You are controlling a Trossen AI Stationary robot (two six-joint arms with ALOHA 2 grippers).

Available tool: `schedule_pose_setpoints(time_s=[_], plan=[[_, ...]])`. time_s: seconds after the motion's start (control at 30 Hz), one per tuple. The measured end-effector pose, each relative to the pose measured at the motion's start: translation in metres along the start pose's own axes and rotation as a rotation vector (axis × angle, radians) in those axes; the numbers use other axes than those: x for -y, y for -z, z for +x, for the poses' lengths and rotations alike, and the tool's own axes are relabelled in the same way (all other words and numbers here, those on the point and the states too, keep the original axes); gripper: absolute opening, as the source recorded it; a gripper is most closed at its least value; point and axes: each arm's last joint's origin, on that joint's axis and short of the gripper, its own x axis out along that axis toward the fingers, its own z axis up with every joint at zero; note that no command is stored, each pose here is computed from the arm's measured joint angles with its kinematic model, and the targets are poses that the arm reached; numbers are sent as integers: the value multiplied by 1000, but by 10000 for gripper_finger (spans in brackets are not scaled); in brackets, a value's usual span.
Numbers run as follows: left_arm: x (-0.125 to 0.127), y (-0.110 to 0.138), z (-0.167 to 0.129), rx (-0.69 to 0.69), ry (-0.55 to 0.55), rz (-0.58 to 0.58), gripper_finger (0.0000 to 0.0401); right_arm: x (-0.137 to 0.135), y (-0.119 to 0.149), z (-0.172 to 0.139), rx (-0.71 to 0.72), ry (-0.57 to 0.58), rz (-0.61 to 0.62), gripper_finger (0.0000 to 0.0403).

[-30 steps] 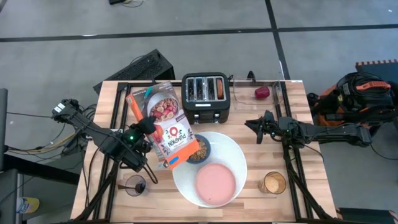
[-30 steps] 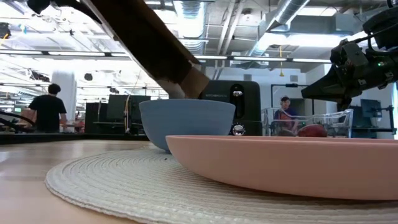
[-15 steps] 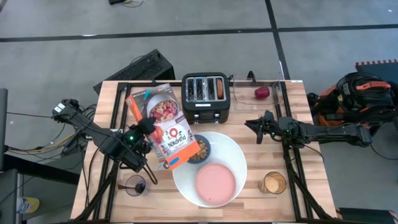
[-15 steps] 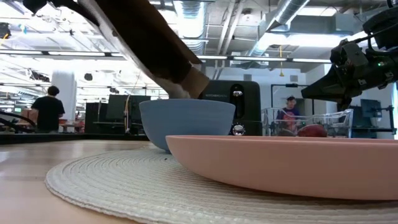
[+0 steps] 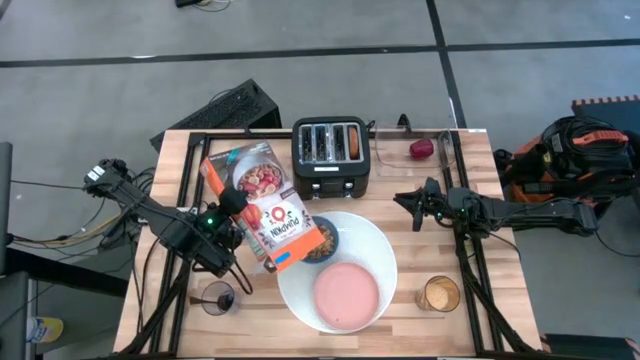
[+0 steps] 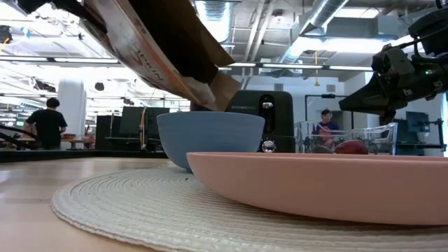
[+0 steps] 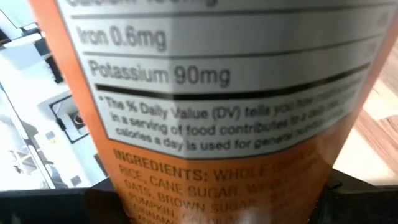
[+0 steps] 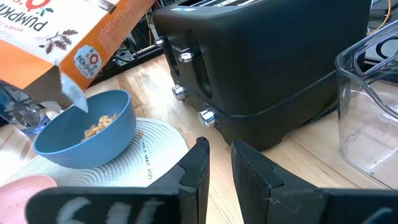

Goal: Arrange a breakfast setting
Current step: Pour the cereal into the blue bowl

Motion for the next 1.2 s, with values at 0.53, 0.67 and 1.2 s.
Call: schedule_pose_setpoints(time_s=[0.53,0.67,1.2], plan=[[-1,-1,-9,-30,-186,184,215,0,0,0,0,0,0,91],[-1,-1,-9,-38,-204,193,215,0,0,0,0,0,0,91],[0,-1,-9,-3,-153,15,215,0,0,0,0,0,0,91]])
